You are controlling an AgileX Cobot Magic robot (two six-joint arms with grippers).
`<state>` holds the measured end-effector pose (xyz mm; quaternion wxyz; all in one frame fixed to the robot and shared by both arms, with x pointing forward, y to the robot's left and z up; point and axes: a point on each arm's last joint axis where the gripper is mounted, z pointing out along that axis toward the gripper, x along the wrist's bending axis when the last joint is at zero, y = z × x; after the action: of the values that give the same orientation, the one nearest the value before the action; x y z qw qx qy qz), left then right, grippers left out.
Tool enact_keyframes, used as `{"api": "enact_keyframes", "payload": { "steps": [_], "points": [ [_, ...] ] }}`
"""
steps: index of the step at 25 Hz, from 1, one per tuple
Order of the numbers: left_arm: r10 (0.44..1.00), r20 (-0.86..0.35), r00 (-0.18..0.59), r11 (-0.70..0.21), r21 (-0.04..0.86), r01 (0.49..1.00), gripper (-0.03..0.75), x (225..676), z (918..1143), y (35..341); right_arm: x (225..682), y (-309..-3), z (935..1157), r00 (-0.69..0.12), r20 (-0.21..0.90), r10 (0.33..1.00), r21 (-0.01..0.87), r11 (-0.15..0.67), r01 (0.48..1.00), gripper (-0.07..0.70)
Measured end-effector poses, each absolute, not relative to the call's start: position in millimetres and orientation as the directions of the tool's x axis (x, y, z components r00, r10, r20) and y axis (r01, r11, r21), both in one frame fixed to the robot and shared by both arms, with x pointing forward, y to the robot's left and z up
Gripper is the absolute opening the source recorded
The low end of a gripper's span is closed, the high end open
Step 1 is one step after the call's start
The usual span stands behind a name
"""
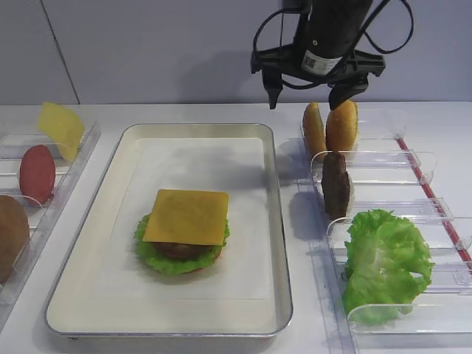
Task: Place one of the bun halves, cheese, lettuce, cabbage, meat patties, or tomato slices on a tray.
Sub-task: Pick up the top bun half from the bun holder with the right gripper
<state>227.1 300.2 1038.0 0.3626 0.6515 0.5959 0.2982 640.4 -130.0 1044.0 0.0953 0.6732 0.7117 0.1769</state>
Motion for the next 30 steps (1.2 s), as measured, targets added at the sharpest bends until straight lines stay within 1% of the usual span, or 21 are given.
{"api": "enact_keyframes", "payload": {
  "steps": [4,11,15,17,22,27,30],
  "points": [
    [0.993,-0.044,0.112,-0.027,0.828,0.56,0.221,227.1,1038.0,300.2,645.0,-129.4,1033.8,-0.077,0.084,0.994,0.375,0.04,0.926,0.625],
    [0.993,-0.045,0.111,-0.025,0.828,0.56,0.221,227.1,1038.0,300.2,649.8,-129.6,1022.3,-0.079,0.053,0.995,0.367,0.054,0.929,0.617],
    [0.993,-0.045,0.111,-0.025,0.828,0.56,0.221,227.1,1038.0,300.2,652.1,-128.5,1013.7,-0.076,0.05,0.996,0.351,0.054,0.935,0.561],
    [0.993,-0.045,0.111,-0.025,0.828,0.56,0.221,227.1,1038.0,300.2,652.6,-128.1,1012.9,-0.076,0.052,0.996,0.352,0.053,0.934,0.532],
    [0.993,-0.045,0.111,-0.025,0.828,0.56,0.221,227.1,1038.0,300.2,654.0,-129.4,1013.0,-0.083,0.034,0.996,0.367,0.065,0.928,0.504],
    [0.993,-0.045,0.111,-0.025,0.828,0.56,0.222,227.1,1038.0,300.2,654.9,-129.2,1008.4,-0.082,0.028,0.996,0.355,0.067,0.932,0.463],
    [0.993,-0.045,0.111,-0.025,0.828,0.56,0.221,227.1,1038.0,300.2,654.8,-129.4,1008.0,-0.082,0.025,0.996,0.353,0.068,0.933,0.454]
  ]
}}
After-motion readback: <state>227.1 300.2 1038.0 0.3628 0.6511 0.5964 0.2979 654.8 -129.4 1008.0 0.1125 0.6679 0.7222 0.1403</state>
